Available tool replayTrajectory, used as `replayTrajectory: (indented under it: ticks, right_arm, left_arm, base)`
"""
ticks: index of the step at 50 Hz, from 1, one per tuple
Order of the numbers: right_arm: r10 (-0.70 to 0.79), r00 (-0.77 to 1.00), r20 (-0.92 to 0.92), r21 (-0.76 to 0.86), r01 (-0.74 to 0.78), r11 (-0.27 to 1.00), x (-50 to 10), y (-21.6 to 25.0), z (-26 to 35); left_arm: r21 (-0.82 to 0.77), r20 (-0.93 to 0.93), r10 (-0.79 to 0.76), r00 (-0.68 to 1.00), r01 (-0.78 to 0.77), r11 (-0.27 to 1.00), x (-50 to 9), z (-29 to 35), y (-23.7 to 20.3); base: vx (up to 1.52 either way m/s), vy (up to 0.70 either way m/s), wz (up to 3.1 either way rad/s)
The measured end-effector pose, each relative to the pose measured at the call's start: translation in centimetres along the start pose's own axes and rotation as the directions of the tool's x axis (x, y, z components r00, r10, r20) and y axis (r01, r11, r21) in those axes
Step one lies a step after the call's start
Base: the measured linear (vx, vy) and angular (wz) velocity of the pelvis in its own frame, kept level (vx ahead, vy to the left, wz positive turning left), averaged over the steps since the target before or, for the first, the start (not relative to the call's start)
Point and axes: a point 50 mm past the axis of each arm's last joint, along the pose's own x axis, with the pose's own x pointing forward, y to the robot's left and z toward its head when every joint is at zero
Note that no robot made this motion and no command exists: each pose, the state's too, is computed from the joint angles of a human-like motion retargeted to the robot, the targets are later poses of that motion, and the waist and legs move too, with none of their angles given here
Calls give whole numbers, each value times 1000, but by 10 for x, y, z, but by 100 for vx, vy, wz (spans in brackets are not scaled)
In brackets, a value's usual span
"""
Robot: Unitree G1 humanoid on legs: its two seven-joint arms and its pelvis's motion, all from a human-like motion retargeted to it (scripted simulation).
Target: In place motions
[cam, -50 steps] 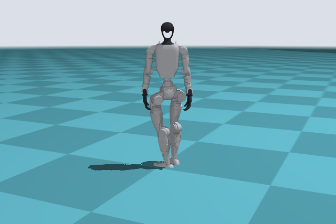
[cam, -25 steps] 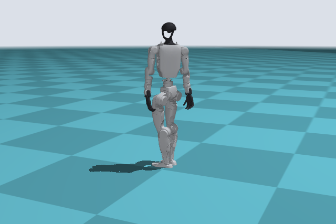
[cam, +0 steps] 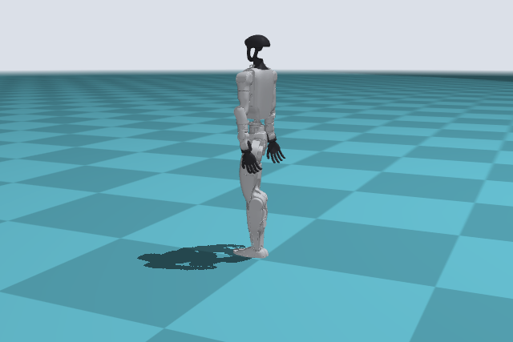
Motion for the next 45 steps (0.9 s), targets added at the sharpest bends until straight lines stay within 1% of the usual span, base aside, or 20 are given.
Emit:
replayTrajectory:
  ticks: [2,5,10,20,25,37,42,45]
  right_arm:
    - [-7,1000,20,2,7,1000,0,-1,3]
    - [12,998,66,79,-17,997,0,4,7]
    - [88,989,122,202,-111,973,0,11,13]
    - [72,989,130,184,-96,978,-1,7,16]
    - [77,986,145,243,-111,964,-2,5,17]
    - [44,984,171,351,-103,931,-6,-9,23]
    - [29,986,164,421,-96,902,-8,-13,22]
    - [47,988,145,481,-112,869,-5,-8,15]
  left_arm:
    - [-1,-9,-4,1000,4,1000,1,-3,-2]
    - [5,-15,-1,1000,1,1000,1,-5,-3]
    - [12,-7,6,1000,-6,1000,0,-1,-1]
    - [11,-2,10,1000,-10,1000,-1,3,4]
    - [12,-3,9,1000,-9,1000,-2,3,6]
    - [-6,25,-22,999,22,1000,-1,6,1]
    - [31,58,-22,998,20,999,-5,26,-2]
    - [70,97,-7,995,0,998,-10,44,1]
  base:
    - [0,-3,-183]
    - [-1,-5,-2]
    - [-3,-7,-58]
    - [-7,-14,-174]
    - [-15,-16,-68]
    - [-23,-6,-167]
    - [-16,9,-108]
    - [-10,6,-151]
